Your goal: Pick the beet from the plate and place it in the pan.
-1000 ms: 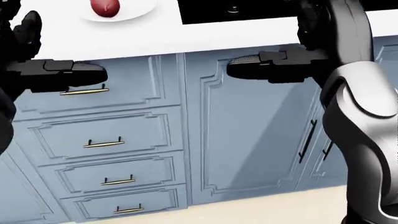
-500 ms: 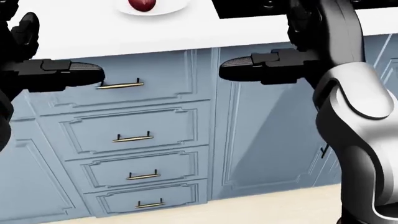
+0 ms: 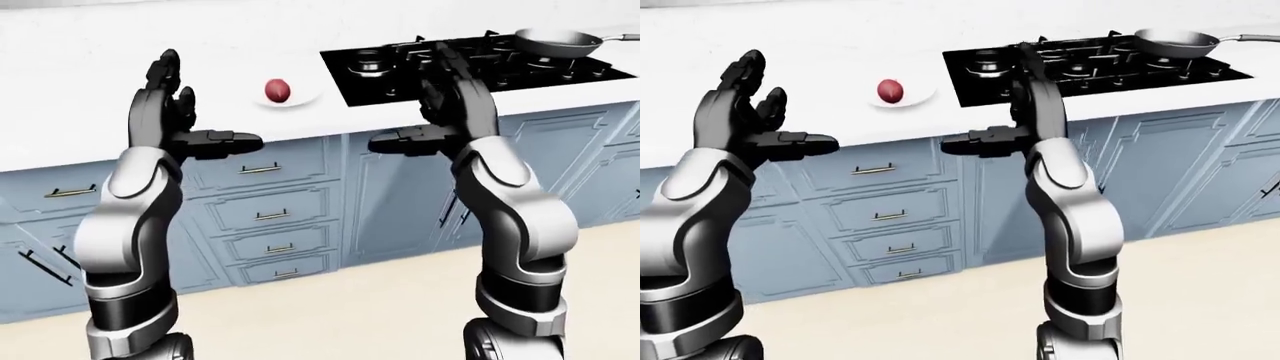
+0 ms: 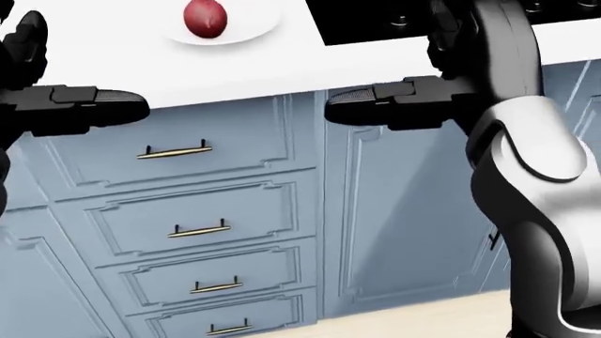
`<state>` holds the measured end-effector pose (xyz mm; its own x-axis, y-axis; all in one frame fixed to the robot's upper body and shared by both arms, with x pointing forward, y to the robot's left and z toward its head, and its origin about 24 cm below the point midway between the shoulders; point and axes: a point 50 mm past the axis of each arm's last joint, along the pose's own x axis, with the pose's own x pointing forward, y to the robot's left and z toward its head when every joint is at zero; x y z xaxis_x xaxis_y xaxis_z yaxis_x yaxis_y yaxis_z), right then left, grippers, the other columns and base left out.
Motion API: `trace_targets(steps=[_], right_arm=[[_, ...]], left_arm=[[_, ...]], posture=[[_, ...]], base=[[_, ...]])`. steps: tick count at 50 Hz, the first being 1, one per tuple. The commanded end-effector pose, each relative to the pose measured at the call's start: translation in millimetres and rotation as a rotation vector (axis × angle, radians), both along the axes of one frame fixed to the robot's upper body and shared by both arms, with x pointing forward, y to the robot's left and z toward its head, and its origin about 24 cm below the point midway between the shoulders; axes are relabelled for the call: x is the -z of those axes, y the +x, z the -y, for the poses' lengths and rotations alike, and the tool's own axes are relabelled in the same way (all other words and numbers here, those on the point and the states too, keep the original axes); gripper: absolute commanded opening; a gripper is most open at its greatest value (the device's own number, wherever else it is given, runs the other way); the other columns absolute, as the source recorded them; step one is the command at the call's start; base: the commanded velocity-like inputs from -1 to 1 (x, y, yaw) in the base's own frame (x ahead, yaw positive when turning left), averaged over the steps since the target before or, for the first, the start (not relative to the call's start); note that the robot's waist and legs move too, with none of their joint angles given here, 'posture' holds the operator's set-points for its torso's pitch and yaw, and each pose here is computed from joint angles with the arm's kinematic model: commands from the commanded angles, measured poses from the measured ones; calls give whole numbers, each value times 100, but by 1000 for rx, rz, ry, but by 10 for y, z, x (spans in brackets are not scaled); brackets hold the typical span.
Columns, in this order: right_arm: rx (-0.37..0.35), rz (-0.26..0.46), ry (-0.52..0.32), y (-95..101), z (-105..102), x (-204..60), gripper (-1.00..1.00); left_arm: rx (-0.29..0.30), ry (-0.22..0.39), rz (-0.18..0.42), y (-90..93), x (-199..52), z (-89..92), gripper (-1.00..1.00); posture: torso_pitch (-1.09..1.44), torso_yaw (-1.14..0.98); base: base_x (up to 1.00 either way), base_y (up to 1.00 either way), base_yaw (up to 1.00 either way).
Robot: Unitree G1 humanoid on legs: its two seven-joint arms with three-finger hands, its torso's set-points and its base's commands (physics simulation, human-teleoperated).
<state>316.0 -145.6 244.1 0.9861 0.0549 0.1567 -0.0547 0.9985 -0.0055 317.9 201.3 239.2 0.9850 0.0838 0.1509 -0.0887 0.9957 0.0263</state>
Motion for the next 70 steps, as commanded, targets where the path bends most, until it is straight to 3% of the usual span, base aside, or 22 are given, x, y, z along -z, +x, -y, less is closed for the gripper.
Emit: trace_targets(steps=[1, 70], right_arm=[[10, 103, 3, -58, 27, -208, 100], [7, 101, -4, -59, 4, -195, 100]], left_arm=[[12, 13, 97, -45, -209, 36, 100], [13, 18, 98, -48, -210, 35, 100]], posture=[[0, 0], [0, 0]], base=[[21, 0, 0], [24, 0, 0]])
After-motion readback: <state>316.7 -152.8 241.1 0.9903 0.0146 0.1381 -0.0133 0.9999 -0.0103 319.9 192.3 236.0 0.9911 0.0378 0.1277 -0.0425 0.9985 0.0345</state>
